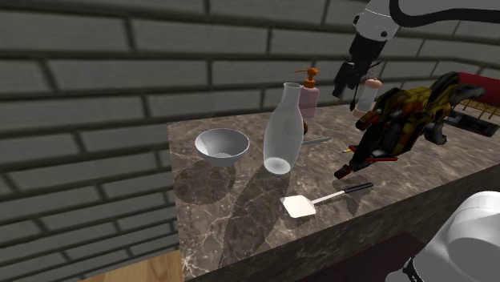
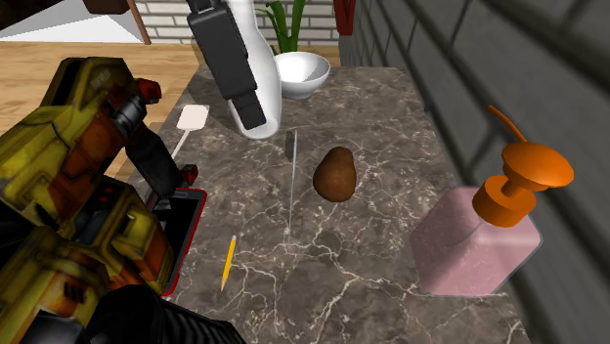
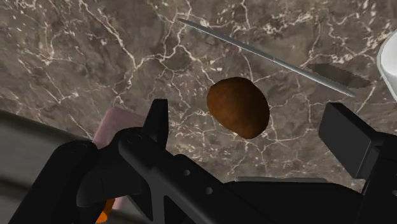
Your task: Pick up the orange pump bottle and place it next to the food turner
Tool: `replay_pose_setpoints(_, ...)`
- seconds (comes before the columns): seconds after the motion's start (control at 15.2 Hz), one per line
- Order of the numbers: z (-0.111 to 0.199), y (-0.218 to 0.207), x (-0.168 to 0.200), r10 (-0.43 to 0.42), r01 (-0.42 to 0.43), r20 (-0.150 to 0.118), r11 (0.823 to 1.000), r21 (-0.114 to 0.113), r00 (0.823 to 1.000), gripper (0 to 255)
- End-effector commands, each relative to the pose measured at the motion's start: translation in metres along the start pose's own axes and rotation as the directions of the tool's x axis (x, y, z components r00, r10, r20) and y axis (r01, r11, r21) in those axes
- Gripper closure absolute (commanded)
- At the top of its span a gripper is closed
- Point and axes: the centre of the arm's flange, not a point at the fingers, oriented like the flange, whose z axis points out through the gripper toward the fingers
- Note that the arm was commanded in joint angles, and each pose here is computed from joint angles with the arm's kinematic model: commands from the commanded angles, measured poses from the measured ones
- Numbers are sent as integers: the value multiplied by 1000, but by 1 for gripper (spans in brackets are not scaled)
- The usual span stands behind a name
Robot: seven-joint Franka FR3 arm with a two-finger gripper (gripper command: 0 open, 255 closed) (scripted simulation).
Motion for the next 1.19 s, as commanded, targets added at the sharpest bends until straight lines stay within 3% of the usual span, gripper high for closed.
replay_pose_setpoints(0.0,5,17,25,22,-22,6,1000,0,1000,0)
replay_pose_setpoints(1.12,43,161,200,200,-200,51,980,5,979,0)
